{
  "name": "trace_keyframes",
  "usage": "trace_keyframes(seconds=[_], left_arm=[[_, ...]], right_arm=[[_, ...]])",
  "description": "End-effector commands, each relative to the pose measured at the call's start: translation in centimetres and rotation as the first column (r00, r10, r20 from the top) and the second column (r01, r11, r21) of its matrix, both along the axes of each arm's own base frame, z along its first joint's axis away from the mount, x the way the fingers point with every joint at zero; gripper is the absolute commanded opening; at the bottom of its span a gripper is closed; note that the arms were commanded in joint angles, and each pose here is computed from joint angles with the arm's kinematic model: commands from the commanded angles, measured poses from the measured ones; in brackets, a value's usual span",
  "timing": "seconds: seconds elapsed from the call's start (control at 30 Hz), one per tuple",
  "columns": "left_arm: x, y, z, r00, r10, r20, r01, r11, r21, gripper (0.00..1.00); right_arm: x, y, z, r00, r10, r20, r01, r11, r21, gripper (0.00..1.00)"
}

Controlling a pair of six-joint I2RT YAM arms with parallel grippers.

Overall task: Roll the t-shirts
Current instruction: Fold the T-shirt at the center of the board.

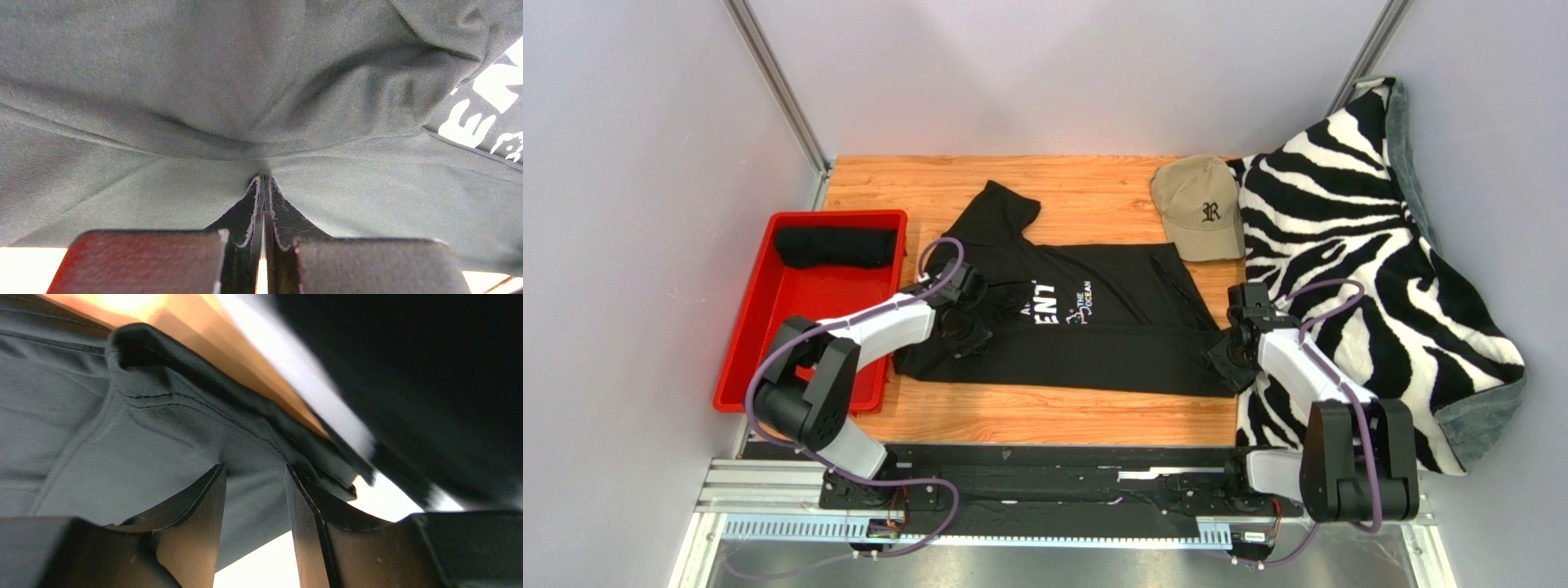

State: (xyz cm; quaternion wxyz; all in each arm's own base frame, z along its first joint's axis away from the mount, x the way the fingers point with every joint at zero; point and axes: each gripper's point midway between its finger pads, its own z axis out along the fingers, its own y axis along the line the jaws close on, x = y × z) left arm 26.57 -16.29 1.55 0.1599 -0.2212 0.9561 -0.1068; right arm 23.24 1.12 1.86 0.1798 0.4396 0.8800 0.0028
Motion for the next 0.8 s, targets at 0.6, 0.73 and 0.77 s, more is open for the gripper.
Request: trace_keyframes(seconds=[0.6, 0.73, 0.77], left_arm=[[12.6, -0.3, 14.9, 0.954, -0.132, 0.268, 0.137, 0.991, 0.0, 0.29], [17.9, -0.9, 15.9, 0.923, -0.227, 0.311, 0.214, 0.974, 0.075, 0.3], [18.9, -0.9, 16.0, 0.91, -0.264, 0.319, 0.242, 0.964, 0.108, 0.32]], right_arm=[[18.4, 8.2, 12.7, 0.796, 0.548, 0.258, -0.488, 0.832, -0.263, 0.45], [21.5, 9.4, 9.9, 0.79, 0.588, 0.173, -0.54, 0.801, -0.258, 0.4], [21.8, 9.5, 9.6, 0.789, 0.591, 0.166, -0.544, 0.799, -0.256, 0.41]])
